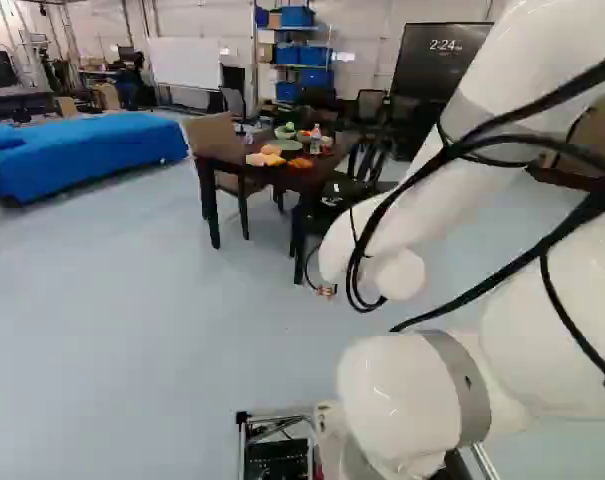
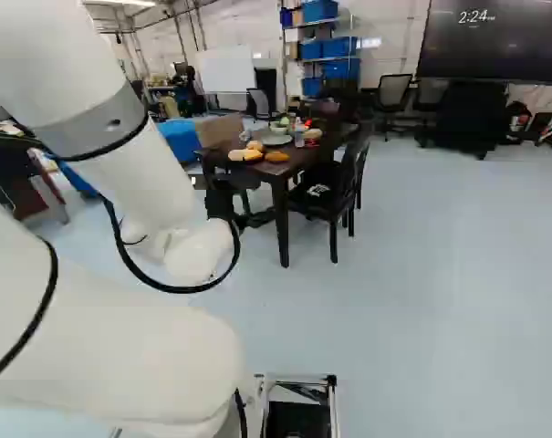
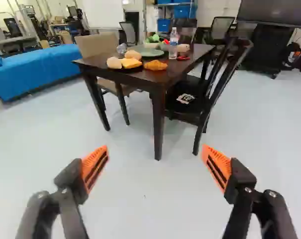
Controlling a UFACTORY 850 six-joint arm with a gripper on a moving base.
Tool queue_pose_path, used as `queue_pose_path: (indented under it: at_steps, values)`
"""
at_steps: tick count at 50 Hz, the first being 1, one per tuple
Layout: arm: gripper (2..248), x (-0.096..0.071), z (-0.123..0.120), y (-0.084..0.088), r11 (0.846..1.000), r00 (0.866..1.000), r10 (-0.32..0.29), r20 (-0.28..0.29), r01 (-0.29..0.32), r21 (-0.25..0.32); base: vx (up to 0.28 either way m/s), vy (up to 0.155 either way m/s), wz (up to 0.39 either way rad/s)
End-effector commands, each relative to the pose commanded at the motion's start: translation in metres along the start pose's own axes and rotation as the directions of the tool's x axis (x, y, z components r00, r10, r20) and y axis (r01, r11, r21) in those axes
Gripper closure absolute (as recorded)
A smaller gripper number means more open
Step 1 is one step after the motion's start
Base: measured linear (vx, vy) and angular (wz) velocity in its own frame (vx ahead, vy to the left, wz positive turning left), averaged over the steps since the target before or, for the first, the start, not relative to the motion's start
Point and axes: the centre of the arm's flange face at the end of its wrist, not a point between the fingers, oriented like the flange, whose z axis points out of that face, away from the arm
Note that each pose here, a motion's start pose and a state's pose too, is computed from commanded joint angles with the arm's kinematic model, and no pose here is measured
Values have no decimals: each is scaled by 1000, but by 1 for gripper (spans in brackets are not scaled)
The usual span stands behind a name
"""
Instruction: Move the croissant to the empty plate
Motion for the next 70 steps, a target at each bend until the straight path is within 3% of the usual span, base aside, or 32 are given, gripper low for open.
queue_pose_path:
  at_steps: [30, 70]
  values:
    - [3, 0, 0, 0, 1000, 1000, 0, 0, 0, 0, 36, 6, 2]
    - [3, 0, 0, 0, 1000, 1000, 0, 0, 0, 0, 124, 4, -7]
